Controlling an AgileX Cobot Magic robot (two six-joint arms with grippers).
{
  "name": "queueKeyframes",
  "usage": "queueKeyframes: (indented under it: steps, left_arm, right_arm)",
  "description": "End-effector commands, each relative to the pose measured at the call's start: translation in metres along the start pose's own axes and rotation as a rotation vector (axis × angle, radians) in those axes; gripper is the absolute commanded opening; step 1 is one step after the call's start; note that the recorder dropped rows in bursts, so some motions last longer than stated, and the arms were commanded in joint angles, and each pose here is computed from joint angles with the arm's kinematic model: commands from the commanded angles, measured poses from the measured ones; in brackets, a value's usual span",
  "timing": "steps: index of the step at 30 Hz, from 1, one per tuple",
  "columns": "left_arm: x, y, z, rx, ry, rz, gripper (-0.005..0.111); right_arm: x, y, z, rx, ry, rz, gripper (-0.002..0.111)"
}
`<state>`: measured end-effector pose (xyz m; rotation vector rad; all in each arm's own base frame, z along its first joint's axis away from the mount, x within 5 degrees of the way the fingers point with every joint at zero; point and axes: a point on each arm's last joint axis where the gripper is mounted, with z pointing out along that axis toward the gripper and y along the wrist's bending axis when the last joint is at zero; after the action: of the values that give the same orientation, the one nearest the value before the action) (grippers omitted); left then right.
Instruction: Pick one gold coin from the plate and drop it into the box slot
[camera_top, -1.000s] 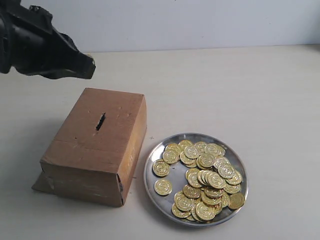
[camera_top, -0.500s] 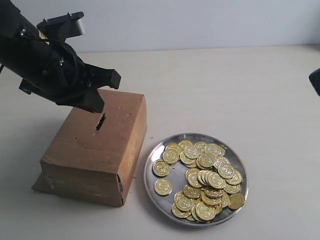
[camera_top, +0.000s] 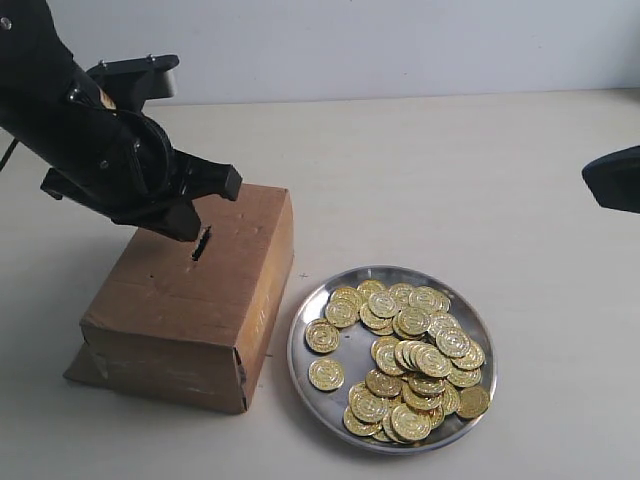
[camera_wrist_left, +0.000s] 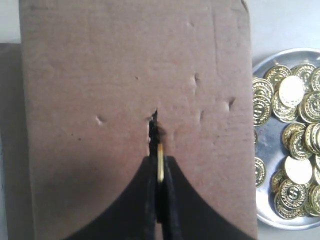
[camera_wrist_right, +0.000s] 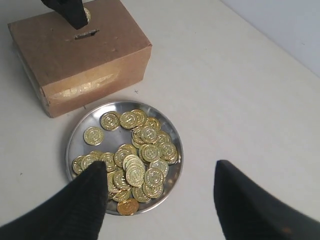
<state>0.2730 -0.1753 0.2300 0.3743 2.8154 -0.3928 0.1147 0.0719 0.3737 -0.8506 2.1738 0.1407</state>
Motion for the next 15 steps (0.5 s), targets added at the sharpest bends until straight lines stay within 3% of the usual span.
queueKeyframes:
  steps: [1, 15]
  left_arm:
    - [-0.003, 0.001, -0.001, -0.007, -0.017, -0.004, 0.000]
    - [0.004, -0.012, 0.020, -0.042, 0.038, 0.089, 0.000]
  right_arm:
    - [-0.001, 0.000, 0.000, 0.001, -0.016, -0.009, 0.059]
    - [-0.001, 0.000, 0.000, 0.001, -0.017, -0.009, 0.059]
